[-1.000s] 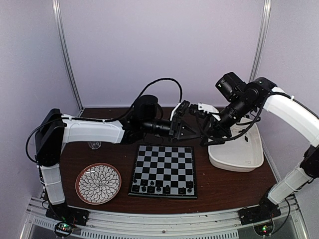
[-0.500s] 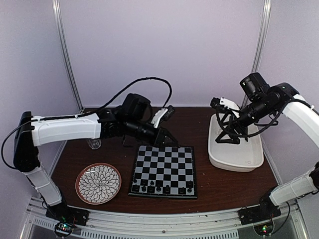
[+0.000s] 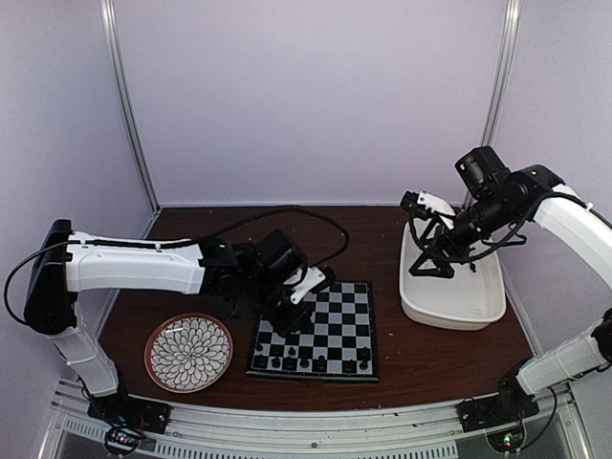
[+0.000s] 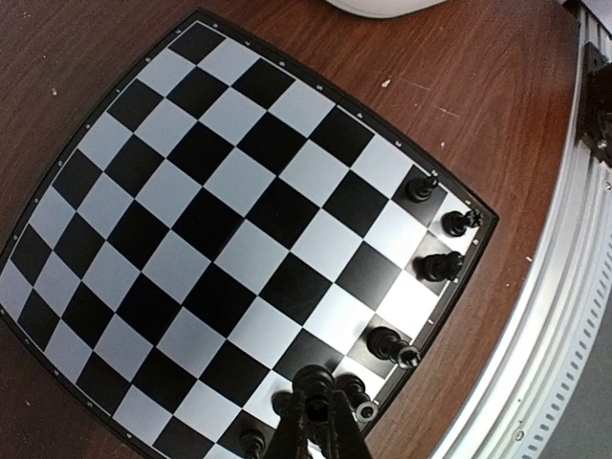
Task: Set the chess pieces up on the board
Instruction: Place the pawn at e7.
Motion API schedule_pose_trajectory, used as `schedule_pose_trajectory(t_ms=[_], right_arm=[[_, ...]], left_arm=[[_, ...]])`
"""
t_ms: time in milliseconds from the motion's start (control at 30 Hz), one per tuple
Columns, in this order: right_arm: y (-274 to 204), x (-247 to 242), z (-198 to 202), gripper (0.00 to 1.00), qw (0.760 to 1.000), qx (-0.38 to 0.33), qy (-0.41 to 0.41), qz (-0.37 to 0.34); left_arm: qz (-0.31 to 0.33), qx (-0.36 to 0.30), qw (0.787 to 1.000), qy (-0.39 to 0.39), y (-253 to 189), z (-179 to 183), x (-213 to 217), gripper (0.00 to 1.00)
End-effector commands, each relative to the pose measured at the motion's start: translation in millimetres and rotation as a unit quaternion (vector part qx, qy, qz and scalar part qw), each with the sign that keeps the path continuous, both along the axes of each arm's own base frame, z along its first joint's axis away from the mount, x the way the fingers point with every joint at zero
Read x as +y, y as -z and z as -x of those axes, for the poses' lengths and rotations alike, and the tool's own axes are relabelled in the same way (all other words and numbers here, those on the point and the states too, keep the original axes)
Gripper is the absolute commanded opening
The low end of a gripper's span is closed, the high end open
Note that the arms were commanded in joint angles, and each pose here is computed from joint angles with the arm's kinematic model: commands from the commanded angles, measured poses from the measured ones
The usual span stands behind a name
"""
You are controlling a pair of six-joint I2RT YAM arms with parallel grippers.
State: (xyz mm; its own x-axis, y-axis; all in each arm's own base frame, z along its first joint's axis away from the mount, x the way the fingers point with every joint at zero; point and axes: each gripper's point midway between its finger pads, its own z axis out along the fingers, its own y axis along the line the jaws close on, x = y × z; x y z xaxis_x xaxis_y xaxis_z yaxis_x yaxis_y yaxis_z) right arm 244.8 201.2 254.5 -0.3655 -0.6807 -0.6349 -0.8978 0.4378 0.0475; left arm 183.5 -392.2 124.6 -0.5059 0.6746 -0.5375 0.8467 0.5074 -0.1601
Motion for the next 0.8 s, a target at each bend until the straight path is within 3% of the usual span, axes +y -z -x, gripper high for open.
schedule_pose_trajectory(t_ms=[0,467,767], right_arm=[[1.1,0.9,-1.0,0.99,1.000,0.003,0.005,-0.008],[7.1,-2.7,0.5,1.00,1.000,0.001,0.009,-0.002],[8.6,-2.2,0.3,1.00,1.000,0.005,0.009,-0.001]], left_arm=[[-0.032,-0.023,0.999,0.006,12.7,-9.3,-8.9,0.01],[-0.052,-0.023,0.998,0.019,36.9,-4.5,-26.4,0.00],[-0.091,-0.039,0.995,-0.016,45.8,-1.7,-5.9,0.00]])
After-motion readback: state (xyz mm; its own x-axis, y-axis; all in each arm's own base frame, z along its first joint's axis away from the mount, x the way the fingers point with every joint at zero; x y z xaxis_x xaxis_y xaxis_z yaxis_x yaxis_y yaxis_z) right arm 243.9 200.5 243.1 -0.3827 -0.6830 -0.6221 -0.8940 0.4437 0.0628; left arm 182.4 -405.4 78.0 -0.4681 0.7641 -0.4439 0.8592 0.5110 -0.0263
